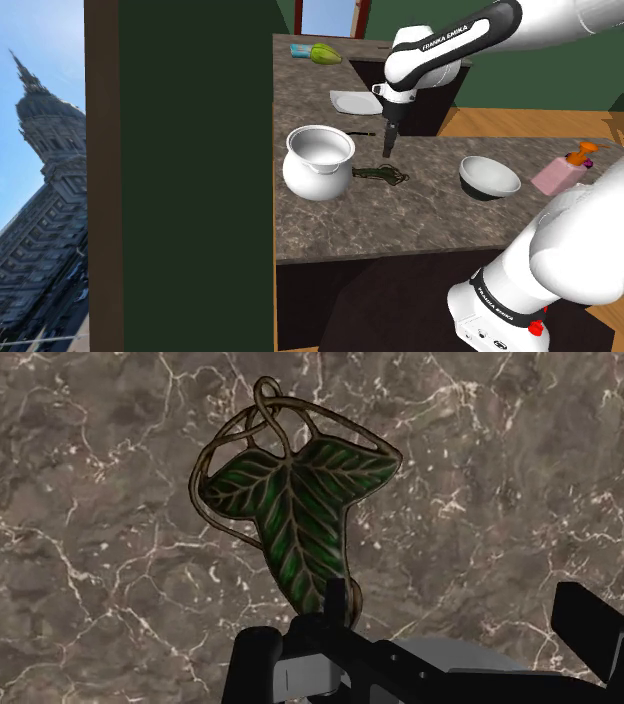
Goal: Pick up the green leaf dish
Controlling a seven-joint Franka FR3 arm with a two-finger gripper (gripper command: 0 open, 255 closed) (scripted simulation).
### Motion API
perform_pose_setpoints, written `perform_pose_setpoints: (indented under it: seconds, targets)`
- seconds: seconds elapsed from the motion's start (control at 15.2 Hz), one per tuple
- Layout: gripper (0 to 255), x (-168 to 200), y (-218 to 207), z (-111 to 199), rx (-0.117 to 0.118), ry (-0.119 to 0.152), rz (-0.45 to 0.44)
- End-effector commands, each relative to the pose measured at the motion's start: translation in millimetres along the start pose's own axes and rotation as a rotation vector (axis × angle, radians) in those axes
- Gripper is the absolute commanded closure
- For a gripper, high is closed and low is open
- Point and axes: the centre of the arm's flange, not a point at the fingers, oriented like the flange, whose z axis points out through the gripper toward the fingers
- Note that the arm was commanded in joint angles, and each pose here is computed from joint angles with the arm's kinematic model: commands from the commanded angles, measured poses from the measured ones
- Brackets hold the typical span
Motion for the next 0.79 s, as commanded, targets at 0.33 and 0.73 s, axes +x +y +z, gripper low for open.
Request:
perform_pose_setpoints:
  seconds: [0.33, 0.73]
  targets:
    - [0, 34.6, 54.4, 75.4, 0.043, -0.052, -0.143]
    - [0, 51.5, 74.0, 118.8, 0.058, -0.071, -0.194]
